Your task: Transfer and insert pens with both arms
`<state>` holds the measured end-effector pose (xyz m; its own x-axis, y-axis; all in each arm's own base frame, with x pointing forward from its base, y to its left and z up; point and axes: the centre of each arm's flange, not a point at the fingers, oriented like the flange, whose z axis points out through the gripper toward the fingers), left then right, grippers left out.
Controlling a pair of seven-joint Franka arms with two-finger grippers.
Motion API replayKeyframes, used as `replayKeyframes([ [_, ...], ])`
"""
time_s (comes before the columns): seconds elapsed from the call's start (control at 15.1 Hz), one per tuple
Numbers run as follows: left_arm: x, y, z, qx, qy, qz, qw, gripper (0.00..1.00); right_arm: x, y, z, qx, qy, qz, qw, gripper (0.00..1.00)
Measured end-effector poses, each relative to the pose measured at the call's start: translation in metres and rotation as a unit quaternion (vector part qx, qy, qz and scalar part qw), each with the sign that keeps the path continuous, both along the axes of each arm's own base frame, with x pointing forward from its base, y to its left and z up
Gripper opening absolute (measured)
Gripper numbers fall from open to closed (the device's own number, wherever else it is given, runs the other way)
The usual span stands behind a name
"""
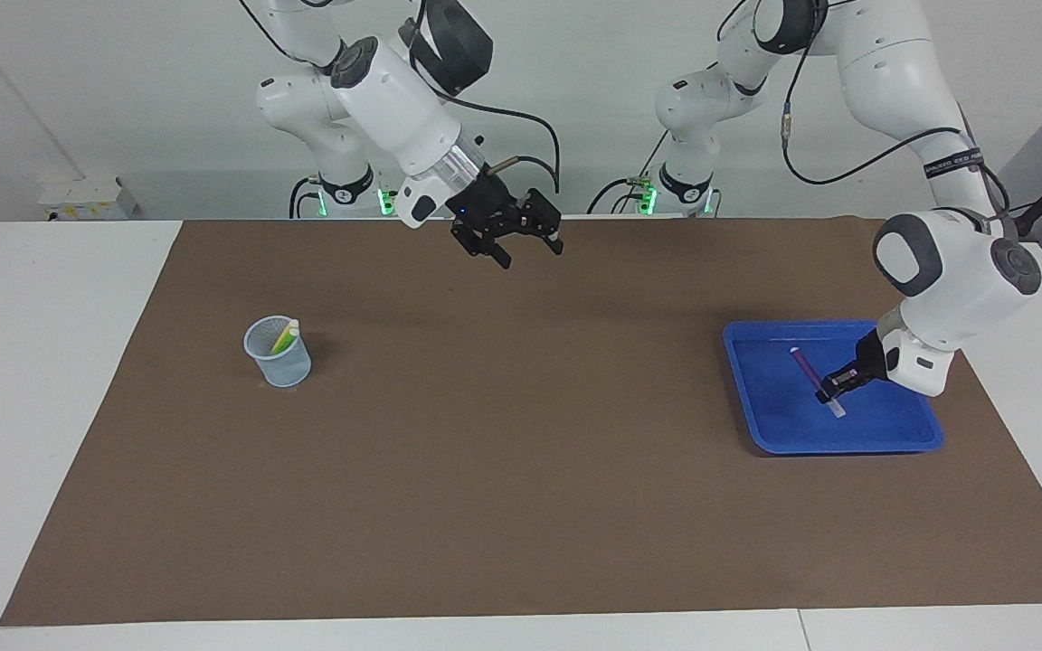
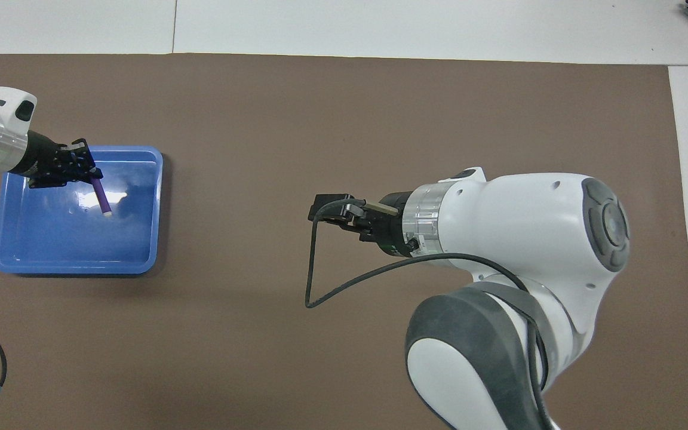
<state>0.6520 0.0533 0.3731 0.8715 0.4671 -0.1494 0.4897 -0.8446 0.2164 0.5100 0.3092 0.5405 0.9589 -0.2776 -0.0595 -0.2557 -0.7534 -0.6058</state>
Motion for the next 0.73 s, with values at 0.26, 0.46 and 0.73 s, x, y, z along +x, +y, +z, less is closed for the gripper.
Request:
replayKeyframes([
  [0.26,0.003,-0.04,0.033,-0.054,0.061,0.124,0.989,0.17,-0.002,0.009,0.002,0.014,-0.009,-0.007,1.0,1.0],
  [0.46,-0.009,-0.078,0.065,-0.083,0.123,0.202,0.968,0.17,-0.002,0.013,0.001,0.018,-0.01,-0.02,1.0,1.0],
  [0.73,-0.033,-0.125,0.097,-0.102,0.212,0.261,0.936,0.17,-0.004,0.023,0.001,0.031,-0.018,-0.053,0.998,1.0],
])
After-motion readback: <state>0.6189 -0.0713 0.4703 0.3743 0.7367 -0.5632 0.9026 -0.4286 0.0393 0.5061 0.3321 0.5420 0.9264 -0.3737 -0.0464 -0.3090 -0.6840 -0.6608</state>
